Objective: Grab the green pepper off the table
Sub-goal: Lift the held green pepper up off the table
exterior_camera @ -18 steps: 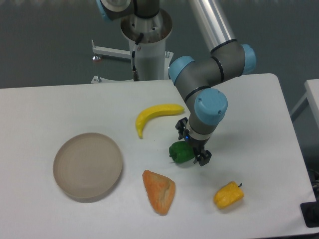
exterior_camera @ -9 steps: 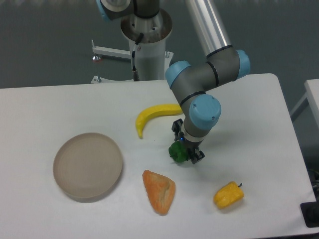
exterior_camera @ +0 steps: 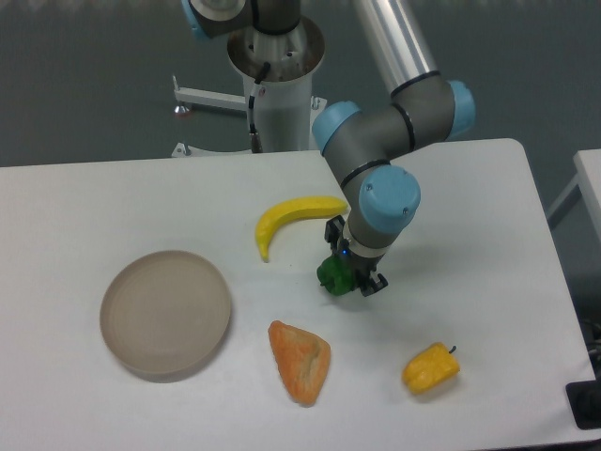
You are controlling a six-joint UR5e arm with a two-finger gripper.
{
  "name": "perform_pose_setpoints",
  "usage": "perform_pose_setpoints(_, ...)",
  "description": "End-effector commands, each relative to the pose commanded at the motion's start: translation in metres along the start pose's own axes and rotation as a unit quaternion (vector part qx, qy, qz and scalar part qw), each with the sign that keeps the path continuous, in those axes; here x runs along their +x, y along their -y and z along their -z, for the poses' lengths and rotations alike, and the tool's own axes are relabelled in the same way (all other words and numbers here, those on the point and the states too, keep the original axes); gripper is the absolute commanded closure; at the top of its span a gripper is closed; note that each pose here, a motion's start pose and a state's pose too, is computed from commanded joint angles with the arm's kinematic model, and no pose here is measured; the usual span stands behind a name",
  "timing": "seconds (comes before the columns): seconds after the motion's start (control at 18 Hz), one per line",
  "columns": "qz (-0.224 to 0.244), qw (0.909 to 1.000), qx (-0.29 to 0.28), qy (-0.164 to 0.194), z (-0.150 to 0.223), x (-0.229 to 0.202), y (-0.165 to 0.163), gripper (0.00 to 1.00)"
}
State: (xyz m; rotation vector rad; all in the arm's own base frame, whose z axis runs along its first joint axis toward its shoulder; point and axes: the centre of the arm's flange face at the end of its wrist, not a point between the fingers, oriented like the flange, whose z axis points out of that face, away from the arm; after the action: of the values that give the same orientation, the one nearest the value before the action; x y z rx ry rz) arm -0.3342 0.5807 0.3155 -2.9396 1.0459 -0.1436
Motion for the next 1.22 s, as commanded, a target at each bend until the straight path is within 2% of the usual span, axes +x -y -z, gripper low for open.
perform_pose_setpoints(0.17, 0.014, 0.9997, 0.004, 0.018, 0.029, 0.002, -0.021, 0.83)
perform_pose_setpoints(0.33, 0.03, 0.9994, 0.002, 0.016, 0.057, 0.004, -0.05, 0.83)
perform_pose_setpoints(0.44, 0.043, 0.9986, -0.007, 0.028, 0.071, 0.003, -0.071, 0.82)
perform_pose_setpoints(0.78, 0.007, 0.999, -0.034, 0.029, 0.068, 0.002, -0.071, 0.82)
perform_pose_setpoints(1.22, -0.017, 0.9992, -0.02, 0.03, 0.065, 0.001, -0.066, 0.81)
